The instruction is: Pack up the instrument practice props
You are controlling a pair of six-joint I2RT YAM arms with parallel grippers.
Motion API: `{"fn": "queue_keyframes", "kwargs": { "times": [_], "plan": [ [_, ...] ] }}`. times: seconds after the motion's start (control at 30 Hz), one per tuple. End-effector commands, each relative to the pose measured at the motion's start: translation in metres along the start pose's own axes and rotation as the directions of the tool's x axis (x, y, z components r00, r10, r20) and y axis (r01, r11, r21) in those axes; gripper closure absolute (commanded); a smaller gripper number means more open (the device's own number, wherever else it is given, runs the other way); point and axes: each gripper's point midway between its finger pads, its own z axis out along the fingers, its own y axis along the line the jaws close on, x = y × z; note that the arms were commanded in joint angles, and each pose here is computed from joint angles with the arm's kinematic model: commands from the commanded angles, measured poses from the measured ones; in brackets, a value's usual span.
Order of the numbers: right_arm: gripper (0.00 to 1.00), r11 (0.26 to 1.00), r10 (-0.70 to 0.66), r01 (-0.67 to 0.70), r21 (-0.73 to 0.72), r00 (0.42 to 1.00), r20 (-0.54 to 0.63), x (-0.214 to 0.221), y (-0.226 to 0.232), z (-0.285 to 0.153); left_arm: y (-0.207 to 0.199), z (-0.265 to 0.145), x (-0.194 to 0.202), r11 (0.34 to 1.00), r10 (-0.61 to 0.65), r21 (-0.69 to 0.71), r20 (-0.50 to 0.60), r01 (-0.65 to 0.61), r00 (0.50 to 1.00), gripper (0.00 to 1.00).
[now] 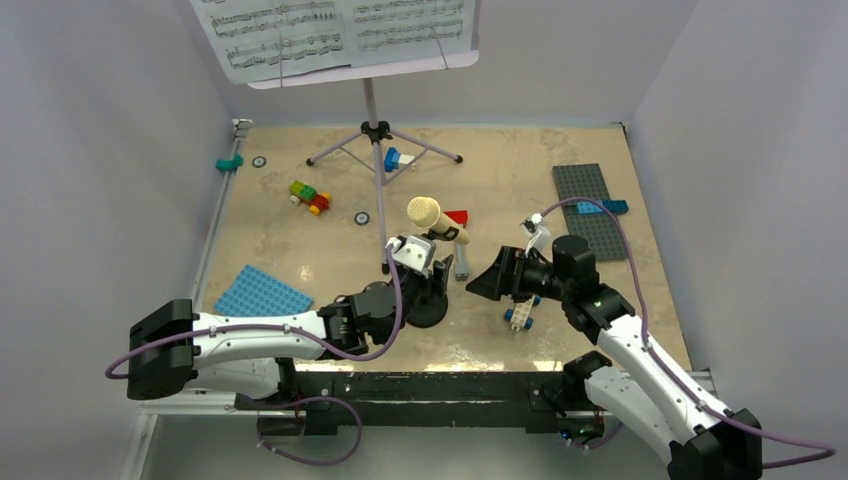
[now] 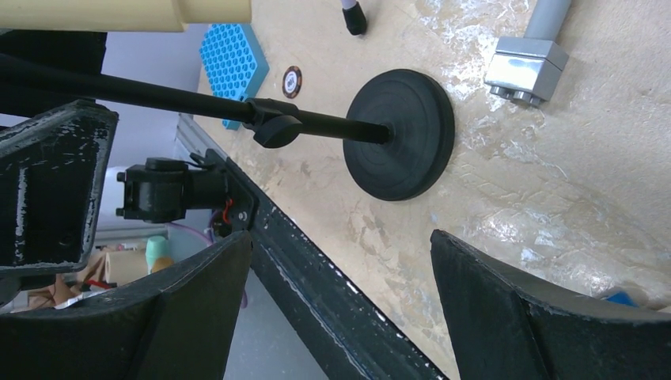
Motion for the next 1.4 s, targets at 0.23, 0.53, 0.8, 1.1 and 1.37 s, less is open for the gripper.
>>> {"fn": "queue_keyframes", "kwargs": {
  "times": [0.23, 0.53, 0.8, 1.1, 1.37],
  "plan": [
    [0.12, 0.998, -0.058, 0.059, -0.014, 0.997, 0.045, -0.018, 0.016, -0.006, -0.003, -0.003, -0.004, 0.998, -0.057, 0.006, 0.012, 0.056, 0.998, 0.37],
    [0.12, 0.998, -0.062, 0.062, -0.009, 0.997, 0.049, -0.016, 0.013, -0.006, -0.006, -0.001, -0.003, 0.998, -0.055, 0.012, 0.008, 0.055, 0.998, 0.37],
    [0.12, 0.998, -0.070, 0.070, 0.001, 0.996, 0.059, -0.015, 0.010, -0.007, -0.005, -0.001, -0.004, 0.998, -0.056, 0.010, 0.011, 0.056, 0.998, 0.37],
    [0.12, 0.998, -0.065, 0.062, 0.026, 0.993, 0.095, -0.017, 0.005, -0.010, 0.000, -0.004, -0.004, 0.997, -0.071, 0.001, 0.019, 0.071, 0.997, 0.37],
    [0.12, 1.000, -0.012, 0.013, -0.004, 0.996, 0.094, -0.015, 0.002, 0.000, 0.015, -0.004, -0.007, 0.996, -0.079, -0.036, 0.049, 0.080, 0.996, 0.41]
  ]
}}
